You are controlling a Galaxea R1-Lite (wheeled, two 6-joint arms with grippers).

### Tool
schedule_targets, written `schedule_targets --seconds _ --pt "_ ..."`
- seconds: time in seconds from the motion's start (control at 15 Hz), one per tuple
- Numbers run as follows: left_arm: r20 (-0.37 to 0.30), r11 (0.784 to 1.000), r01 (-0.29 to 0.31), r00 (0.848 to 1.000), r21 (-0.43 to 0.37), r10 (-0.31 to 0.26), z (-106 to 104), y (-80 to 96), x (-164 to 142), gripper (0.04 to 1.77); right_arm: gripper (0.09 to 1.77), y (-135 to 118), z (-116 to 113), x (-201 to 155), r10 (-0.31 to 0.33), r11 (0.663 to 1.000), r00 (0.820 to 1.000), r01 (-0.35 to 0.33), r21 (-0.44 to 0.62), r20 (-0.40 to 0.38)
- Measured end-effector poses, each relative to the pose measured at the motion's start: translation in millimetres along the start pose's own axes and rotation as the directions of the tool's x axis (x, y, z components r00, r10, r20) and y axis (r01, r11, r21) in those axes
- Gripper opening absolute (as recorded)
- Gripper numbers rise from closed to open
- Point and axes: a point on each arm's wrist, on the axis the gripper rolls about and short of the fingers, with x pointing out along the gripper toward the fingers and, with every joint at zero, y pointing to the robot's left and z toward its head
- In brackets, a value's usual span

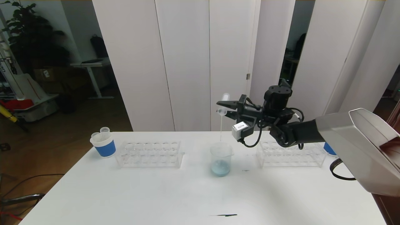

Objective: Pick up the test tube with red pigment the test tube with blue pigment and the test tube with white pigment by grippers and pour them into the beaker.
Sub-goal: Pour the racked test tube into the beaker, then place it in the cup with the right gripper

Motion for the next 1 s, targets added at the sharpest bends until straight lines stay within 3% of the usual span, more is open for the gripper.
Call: schedule_targets --seconds 0.67,1.0 --pt "0.0 1.0 0.0 1.0 0.0 0.0 0.0 0.0 0.0 1.75 0.57 -1.7 0.9 4.5 -0.012 1.0 1.0 0.012 -0.025 0.006" --pt "0.0 1.0 0.0 1.0 0.0 0.0 0.0 0.0 0.0 1.75 0.57 -15.3 5.7 7.2 -0.026 1.0 1.0 0.025 -0.017 -0.003"
